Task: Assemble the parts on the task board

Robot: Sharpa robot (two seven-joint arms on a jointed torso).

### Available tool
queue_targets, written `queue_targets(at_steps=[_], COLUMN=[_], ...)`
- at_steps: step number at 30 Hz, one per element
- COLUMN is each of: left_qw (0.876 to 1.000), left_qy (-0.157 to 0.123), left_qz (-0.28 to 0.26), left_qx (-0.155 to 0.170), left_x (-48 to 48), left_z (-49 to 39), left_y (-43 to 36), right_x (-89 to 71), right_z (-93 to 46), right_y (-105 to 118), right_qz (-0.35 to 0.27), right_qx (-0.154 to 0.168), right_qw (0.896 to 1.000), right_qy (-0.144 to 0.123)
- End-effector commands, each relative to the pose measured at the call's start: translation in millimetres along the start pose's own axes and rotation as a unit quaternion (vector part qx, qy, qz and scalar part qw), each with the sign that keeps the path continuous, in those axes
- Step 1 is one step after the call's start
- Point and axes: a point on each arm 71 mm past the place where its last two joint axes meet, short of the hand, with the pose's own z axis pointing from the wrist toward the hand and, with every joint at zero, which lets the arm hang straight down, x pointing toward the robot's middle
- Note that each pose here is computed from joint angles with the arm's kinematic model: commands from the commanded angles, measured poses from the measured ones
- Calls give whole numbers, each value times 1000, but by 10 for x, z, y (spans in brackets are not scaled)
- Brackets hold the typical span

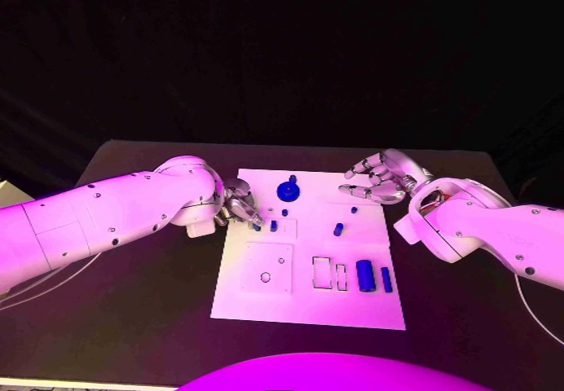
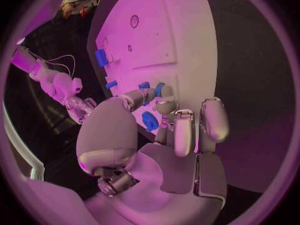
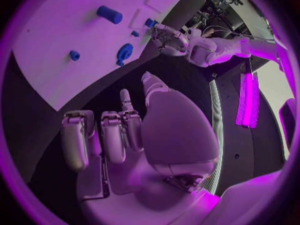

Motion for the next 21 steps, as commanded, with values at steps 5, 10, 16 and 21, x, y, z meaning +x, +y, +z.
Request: queue_targets(at_steps=[5, 10, 16, 21], left_qw=[1000, 1000, 1000, 1000], left_qy=[12, 11, 9, 6], left_qz=[0, -2, -3, -4], left_qx=[3, 2, 0, -2], left_x=[46, 41, 32, 22], left_z=[20, 22, 24, 23], left_y=[-3, 5, 19, 38], right_x=[10, 8, 6, 4], right_z=[-3, -4, -5, -6], right_y=[8, 7, 5, 4], right_qz=[-2, -2, -2, -2], right_qx=[-5, -5, -5, -5], right_qw=[1000, 1000, 1000, 1000], right_qy=[4, 4, 3, 3])
